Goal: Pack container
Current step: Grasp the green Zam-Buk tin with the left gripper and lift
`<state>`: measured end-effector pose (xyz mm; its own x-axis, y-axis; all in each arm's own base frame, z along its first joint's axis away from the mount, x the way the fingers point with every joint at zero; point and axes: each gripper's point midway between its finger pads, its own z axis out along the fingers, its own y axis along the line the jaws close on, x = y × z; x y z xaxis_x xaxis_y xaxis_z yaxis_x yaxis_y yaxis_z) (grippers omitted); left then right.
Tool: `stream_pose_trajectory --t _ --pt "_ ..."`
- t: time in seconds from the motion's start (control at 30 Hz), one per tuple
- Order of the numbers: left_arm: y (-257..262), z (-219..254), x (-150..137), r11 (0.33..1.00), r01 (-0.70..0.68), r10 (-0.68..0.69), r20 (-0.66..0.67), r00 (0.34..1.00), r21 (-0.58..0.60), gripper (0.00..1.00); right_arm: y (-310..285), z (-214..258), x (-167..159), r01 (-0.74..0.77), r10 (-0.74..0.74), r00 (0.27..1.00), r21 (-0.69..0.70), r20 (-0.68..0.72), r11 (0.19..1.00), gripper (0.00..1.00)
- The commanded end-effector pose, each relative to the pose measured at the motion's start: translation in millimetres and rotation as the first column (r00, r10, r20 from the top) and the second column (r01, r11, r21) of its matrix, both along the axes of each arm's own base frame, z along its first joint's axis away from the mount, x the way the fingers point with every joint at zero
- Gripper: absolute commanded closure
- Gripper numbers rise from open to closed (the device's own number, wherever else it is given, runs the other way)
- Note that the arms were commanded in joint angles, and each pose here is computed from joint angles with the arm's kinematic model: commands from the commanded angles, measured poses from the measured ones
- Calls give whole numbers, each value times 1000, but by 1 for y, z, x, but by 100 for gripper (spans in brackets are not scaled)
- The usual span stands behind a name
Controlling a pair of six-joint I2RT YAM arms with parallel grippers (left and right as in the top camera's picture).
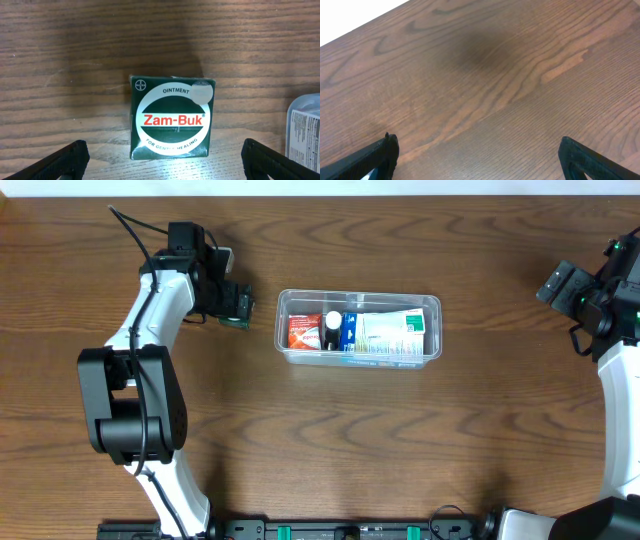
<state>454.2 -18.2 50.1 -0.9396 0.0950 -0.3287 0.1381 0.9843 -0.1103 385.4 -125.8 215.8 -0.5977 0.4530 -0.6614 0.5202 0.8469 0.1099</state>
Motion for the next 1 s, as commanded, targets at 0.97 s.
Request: stream_pose_trajectory --t 0.97 --pt "3 -26 3 998 20 -18 -33 999 52 2 -3 2 -1 18 -18 1000 5 7 1000 1"
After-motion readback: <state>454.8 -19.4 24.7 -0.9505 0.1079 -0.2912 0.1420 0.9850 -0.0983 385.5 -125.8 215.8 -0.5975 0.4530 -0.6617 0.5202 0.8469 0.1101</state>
